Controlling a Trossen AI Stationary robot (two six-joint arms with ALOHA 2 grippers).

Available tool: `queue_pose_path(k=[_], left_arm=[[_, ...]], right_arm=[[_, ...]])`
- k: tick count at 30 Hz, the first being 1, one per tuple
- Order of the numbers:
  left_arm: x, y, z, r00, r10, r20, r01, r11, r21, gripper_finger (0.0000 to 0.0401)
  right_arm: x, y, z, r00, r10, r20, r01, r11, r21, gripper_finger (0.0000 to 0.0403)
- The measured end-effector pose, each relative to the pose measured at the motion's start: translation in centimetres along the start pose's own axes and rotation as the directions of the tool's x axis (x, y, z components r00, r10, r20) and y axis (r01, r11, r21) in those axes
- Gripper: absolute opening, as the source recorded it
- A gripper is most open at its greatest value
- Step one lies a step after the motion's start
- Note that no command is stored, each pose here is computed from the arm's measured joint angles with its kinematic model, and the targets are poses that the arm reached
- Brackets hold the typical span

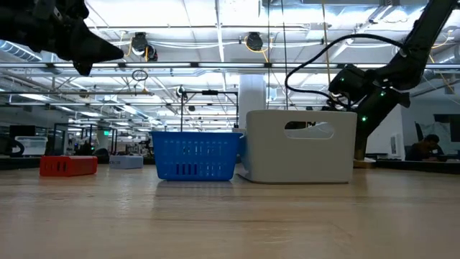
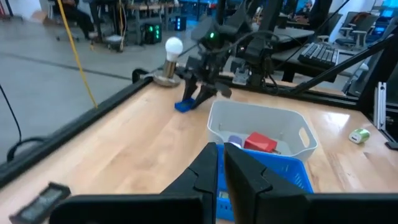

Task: Pick & Place Office items
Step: Put the blue digital timer into the blue bin

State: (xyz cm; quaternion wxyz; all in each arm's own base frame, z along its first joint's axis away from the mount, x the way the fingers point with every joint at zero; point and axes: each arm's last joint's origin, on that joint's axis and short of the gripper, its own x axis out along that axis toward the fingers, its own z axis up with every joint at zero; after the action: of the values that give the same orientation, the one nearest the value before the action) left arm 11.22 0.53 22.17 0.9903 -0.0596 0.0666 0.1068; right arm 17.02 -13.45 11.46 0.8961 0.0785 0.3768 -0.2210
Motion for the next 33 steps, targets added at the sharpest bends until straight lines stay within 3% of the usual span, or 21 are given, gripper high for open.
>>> queue_pose_path(k=[5, 10, 18, 24, 33], left_arm=[[0.6, -0.1, -0.4, 0.999, 0.017, -0.044, -0.019, 0.998, -0.055, 0.0045], [1.7, 0.0, -0.8, 0.992, 0.094, -0.083, -0.106, 0.984, -0.146, 0.0114], [3.6, -0.4, -0.6, 0.992, 0.119, -0.049, -0.123, 0.988, -0.097, 0.0207], [4.9, -0.7, -0.2, 0.994, 0.110, 0.011, -0.108, 0.987, -0.121, 0.0224], [6.9, -1.2, -0.1, 0.991, 0.092, 0.098, -0.055, 0.944, -0.326, 0.0225]], right_arm=[[-1.6, 0.1, 1.5, 0.993, -0.011, 0.118, 0.012, 1.000, -0.005, 0.0155], [-3.1, 1.3, 2.8, 0.976, 0.022, 0.216, -0.011, 0.998, -0.054, 0.0164], [-5.0, 4.1, 4.0, 0.938, 0.131, 0.321, -0.085, 0.984, -0.155, 0.0154], [-5.9, 6.4, 4.6, 0.893, 0.228, 0.388, -0.152, 0.964, -0.217, 0.0162], [-7.0, 9.1, 5.5, 0.805, 0.343, 0.485, -0.182, 0.919, -0.349, 0.0160]])
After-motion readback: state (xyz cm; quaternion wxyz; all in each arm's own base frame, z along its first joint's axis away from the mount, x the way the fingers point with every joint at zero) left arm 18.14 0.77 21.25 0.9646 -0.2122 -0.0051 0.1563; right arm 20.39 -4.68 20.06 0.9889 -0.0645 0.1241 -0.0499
